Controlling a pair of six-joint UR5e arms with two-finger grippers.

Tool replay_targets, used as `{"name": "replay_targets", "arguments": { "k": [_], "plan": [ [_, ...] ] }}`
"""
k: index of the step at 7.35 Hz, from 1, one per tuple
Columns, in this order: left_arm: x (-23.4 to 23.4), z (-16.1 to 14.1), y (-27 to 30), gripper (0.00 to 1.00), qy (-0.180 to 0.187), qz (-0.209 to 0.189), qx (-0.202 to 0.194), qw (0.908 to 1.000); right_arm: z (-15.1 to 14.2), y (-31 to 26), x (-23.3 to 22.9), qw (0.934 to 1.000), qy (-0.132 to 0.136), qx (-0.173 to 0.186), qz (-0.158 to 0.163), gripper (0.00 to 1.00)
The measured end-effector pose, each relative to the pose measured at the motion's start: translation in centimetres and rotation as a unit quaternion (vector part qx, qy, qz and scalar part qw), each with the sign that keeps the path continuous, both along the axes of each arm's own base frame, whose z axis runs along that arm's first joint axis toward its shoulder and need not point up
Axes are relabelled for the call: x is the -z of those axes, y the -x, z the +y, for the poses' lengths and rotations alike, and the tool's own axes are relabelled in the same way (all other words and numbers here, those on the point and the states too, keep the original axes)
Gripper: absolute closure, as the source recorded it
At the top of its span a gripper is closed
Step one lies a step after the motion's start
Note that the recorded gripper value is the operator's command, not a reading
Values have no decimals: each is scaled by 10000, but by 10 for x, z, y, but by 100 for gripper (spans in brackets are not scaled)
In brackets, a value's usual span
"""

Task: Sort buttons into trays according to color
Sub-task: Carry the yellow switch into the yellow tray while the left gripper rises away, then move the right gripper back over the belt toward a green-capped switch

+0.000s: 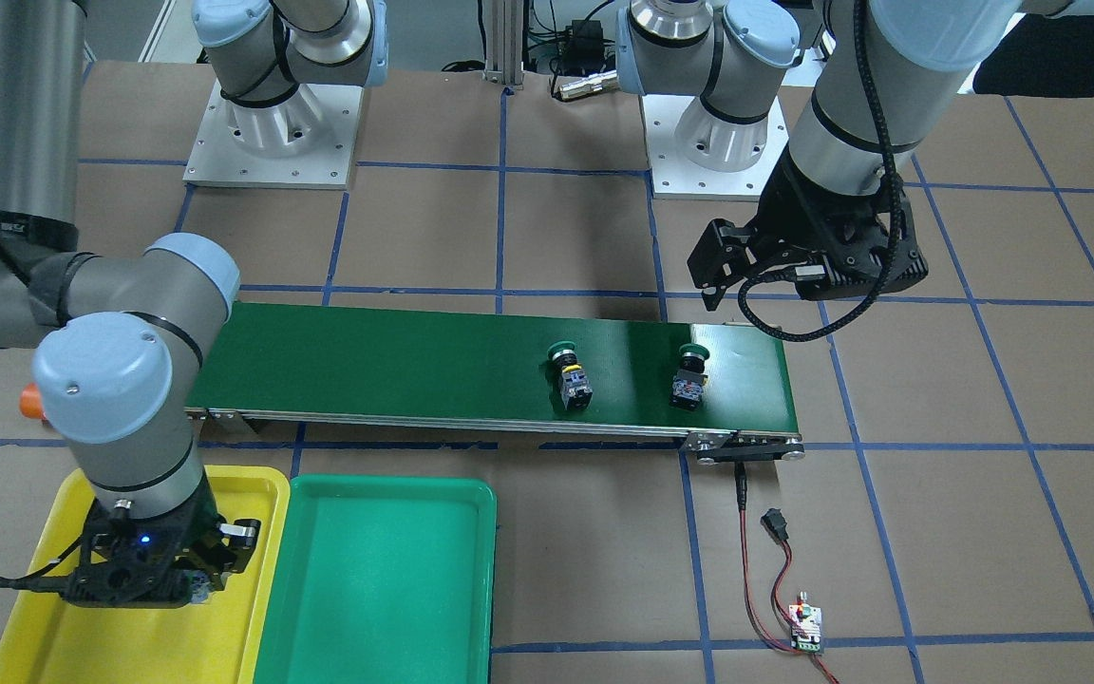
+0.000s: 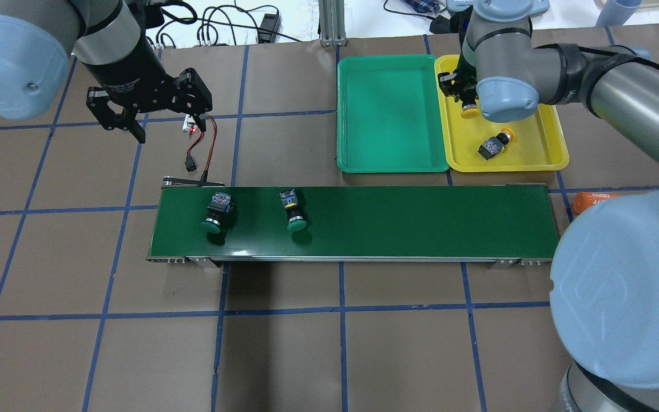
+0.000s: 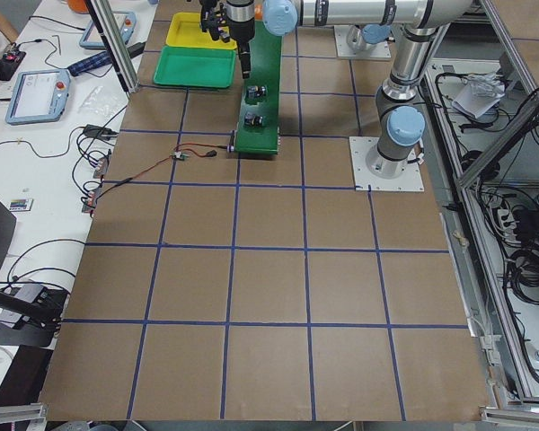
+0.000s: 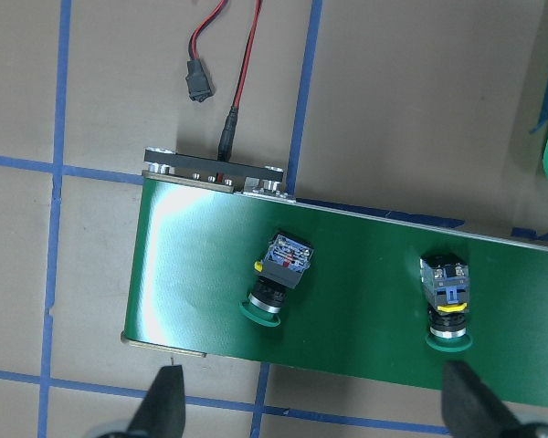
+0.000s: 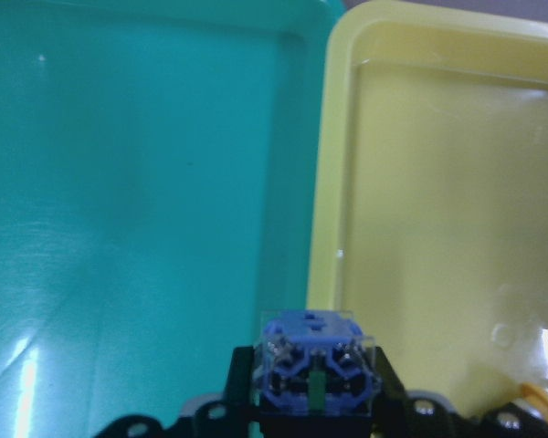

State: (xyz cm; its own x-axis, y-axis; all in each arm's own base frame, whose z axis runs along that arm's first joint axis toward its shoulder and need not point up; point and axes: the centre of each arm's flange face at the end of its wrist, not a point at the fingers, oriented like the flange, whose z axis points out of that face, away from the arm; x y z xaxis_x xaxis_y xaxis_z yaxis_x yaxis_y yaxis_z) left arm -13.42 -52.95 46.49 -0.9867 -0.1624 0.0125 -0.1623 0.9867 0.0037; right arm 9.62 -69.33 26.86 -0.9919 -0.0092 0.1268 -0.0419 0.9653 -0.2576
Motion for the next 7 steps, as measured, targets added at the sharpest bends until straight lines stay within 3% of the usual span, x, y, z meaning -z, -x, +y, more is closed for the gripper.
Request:
{"name": "replay_targets", "arguments": {
  "k": [1,4,5,7],
  "plan": [
    [0,-1,0,0,23,3,-14,10000,-3,18,8,9999,-54,107,-5,0],
    [-3,-6,-2,0,27,-8,-42,10000,-6,29,13,9998,61,206,-14,0],
    [-3,-10,-3,0,13,-7,-44,10000,0,26,0,9998,66,196,-37,0],
    [-4,-13,-2,0,-59,-13,-28,10000,38,18,-73,9997,-130,175,-85,0]
  ]
}}
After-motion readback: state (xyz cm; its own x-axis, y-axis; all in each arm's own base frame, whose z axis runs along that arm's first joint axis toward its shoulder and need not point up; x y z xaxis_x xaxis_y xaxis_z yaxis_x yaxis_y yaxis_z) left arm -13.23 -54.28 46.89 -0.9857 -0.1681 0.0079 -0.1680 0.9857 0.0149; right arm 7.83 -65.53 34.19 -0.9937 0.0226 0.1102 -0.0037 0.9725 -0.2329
